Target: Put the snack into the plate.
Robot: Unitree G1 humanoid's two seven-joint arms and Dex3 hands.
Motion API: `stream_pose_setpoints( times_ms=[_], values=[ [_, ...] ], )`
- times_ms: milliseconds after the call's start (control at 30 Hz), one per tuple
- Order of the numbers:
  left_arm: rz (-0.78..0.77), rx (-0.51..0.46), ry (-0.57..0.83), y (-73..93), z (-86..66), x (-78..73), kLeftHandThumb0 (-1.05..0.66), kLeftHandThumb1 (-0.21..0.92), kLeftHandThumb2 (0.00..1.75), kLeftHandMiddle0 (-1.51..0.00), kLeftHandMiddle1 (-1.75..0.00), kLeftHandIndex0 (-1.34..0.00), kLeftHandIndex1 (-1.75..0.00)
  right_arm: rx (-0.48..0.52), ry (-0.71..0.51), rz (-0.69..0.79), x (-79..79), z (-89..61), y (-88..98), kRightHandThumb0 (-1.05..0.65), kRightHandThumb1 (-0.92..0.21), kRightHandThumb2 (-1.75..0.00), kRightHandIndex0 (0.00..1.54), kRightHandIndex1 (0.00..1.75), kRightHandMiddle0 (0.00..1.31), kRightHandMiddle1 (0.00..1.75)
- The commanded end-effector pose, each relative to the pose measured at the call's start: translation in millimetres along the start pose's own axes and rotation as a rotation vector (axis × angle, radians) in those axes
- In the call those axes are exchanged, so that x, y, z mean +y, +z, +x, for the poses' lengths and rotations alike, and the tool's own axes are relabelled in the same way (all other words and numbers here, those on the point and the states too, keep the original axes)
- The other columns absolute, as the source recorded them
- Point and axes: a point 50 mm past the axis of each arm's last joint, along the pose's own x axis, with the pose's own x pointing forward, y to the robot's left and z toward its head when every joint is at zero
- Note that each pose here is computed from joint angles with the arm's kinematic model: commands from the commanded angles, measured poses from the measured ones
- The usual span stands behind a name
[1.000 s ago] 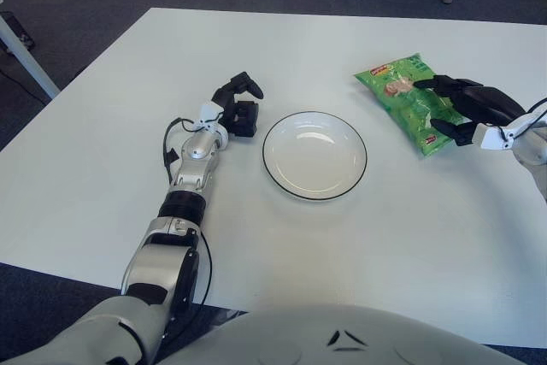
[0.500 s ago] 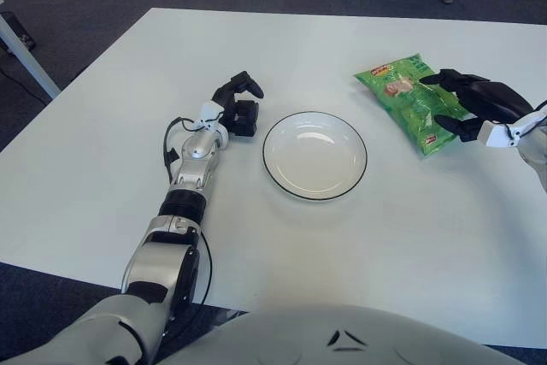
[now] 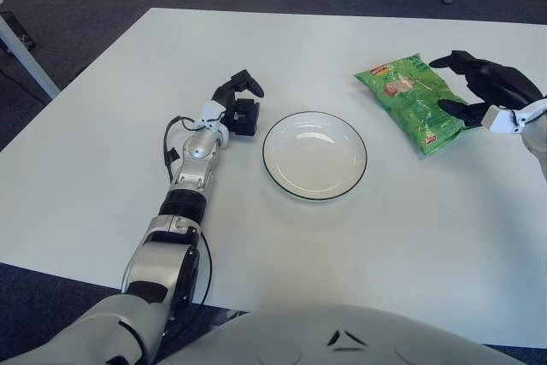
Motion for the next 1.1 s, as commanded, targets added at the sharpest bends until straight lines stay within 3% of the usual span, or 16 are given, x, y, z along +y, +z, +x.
stream_pose_setpoints(
  times_ms=[0,267,433,600,767,1067],
  values=[
    [-0.007,0.097,0.005,-26.0,-20.5,-6.8,-0.49,0.29,1.35,-1.25,-1.75,-0.64,-1.75,-0.024,-0.057,-0.031,-10.8,7.4,7.4,-0.84,-0.92,-0.84,0.29,0.16,0.0,0.85],
    [-0.002,0.095,0.003,-25.8,-20.8,-9.3,-0.49,0.28,1.35,-1.25,-1.75,-0.64,-1.75,-0.015,-0.101,-0.08,-15.9,20.6,12.4,-0.82,-0.92,-0.82,0.32,0.2,0.0,0.88],
    [0.002,0.09,0.006,-25.5,-21.1,-10.7,-0.49,0.28,1.36,-1.25,-1.75,-0.64,-1.75,-0.004,-0.12,-0.099,-15.4,29.3,13.5,-0.82,-0.92,-0.8,0.21,0.55,0.0,0.93],
    [0.013,0.085,0.007,-25.0,-21.3,-11.3,-0.5,0.27,1.37,-1.26,-1.75,-0.65,-1.75,0.003,-0.121,-0.097,-13.8,34.8,15.4,-0.85,-0.92,-0.81,0.16,0.65,0.0,0.94],
    [0.018,0.081,0.005,-24.8,-21.4,-11.6,-0.5,0.27,1.37,-1.26,-1.75,-0.65,-1.75,0.0,-0.106,-0.082,-7.9,39.9,21.0,-0.88,-0.92,-0.83,0.14,0.66,0.0,0.93],
    [0.016,0.076,0.0,-24.6,-21.6,-11.8,-0.5,0.27,1.37,-1.26,-1.75,-0.65,-1.75,0.019,-0.015,-0.065,8.6,53.2,24.2,-0.99,-0.92,-0.94,0.07,0.43,0.0,0.8]
  ],
)
